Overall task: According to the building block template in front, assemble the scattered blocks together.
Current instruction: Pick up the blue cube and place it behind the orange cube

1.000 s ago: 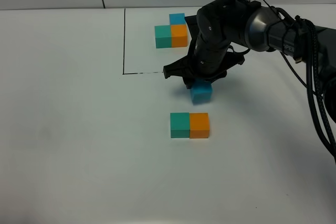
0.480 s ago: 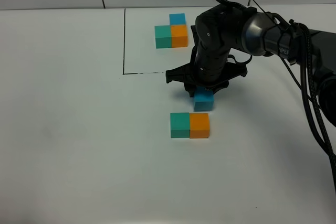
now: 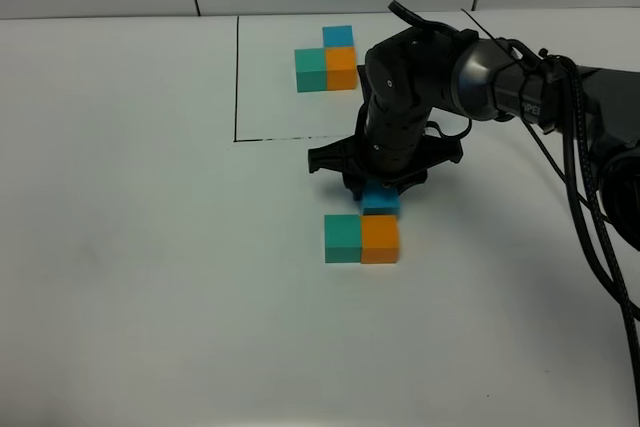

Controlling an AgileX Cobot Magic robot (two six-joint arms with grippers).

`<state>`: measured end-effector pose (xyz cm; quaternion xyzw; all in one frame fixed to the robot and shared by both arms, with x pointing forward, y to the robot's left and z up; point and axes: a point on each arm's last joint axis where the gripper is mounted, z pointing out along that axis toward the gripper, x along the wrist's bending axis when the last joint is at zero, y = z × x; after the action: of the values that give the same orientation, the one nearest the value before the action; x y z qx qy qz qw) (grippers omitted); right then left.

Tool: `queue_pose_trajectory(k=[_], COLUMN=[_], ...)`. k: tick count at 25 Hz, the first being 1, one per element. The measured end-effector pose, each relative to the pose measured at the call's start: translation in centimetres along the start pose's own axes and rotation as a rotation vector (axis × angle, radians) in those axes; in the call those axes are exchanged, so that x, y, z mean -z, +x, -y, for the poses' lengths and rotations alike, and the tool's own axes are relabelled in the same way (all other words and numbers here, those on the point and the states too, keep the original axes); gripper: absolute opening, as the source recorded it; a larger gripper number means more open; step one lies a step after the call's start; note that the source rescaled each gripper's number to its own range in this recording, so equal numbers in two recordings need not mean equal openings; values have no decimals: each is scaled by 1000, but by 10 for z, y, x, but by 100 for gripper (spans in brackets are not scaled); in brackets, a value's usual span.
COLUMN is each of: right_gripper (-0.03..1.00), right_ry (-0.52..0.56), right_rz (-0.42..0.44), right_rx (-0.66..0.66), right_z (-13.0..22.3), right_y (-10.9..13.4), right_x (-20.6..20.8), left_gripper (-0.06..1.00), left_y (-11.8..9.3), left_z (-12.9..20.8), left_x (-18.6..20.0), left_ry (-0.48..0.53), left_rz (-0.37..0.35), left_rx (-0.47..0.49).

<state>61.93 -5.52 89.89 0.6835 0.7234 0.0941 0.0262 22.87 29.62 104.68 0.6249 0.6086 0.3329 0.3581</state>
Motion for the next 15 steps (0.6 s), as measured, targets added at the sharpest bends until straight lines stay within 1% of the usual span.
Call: queue_pose_trajectory(k=[5, 15], right_gripper=[3, 3], right_ry=[0, -5], right_rz=[0, -1], right_rx=[-21, -17], right_z=[1, 8], right_y=[1, 1], right_x=[0, -4], left_gripper=[68, 68], left_y=[0, 0], left_z=[0, 0], left_x=[0, 0], left_ry=[0, 0], left_rz=[0, 0], left_rx=[0, 0])
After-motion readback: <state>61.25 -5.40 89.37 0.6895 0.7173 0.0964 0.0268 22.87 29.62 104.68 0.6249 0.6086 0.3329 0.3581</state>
